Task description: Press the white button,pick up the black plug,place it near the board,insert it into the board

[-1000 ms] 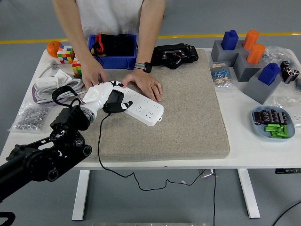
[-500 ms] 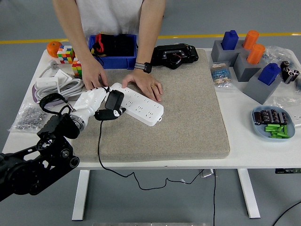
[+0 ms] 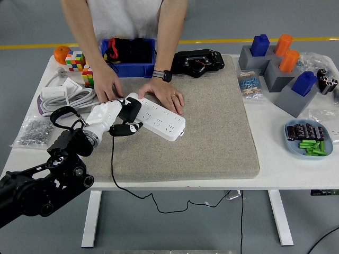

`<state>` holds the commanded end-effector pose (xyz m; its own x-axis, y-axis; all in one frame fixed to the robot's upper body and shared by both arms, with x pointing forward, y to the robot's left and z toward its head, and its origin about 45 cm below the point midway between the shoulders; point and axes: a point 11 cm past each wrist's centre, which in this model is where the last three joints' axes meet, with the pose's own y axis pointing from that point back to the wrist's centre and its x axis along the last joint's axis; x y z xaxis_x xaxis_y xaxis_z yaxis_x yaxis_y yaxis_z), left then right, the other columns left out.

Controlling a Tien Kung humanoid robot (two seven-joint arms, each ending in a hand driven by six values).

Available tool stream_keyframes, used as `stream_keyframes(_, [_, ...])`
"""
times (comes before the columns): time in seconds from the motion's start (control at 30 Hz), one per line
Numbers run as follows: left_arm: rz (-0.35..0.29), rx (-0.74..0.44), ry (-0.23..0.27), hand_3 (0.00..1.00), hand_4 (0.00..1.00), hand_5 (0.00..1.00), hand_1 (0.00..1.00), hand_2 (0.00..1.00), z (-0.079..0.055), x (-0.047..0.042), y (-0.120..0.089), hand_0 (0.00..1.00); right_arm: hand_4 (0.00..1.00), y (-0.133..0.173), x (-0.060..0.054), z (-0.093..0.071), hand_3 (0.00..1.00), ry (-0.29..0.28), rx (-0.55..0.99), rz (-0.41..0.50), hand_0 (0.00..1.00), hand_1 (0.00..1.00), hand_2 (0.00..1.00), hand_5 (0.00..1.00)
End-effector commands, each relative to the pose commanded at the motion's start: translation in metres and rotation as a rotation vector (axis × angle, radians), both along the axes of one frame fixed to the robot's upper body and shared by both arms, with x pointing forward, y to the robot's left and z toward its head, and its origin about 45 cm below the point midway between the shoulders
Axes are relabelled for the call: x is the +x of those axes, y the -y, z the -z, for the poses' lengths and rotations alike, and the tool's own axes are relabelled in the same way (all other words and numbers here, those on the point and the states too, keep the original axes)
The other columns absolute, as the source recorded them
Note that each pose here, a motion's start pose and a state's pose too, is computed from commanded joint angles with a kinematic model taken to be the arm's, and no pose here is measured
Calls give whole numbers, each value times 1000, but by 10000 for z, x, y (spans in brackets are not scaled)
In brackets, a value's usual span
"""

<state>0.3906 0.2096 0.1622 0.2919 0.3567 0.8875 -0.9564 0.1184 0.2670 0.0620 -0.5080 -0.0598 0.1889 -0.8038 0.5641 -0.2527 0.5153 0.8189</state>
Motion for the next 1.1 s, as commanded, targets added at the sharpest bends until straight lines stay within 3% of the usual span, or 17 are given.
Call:
stream_keyframes(0.2, [4,-1,6,779,792,509,898,834,-21,47,57,863,617,-2,3,1,559,0,0,-1,683,607,595,186])
stream_keyframes(0.57, [-6,11,-14,776,792,507,889,831,61,103,58,860,615,4,28,-7,559,6,-1,0,683,607,594,185])
stream_keyframes(0.83, [-5,10,-37,773,792,505,886,825,161,86,99,855,615,-6,28,-2,559,6,2,-1,683,606,594,184])
stream_keyframes(1.1, [2,0,-45,772,793,505,886,826,181,59,133,853,615,-4,12,1,558,3,1,1,683,606,594,184])
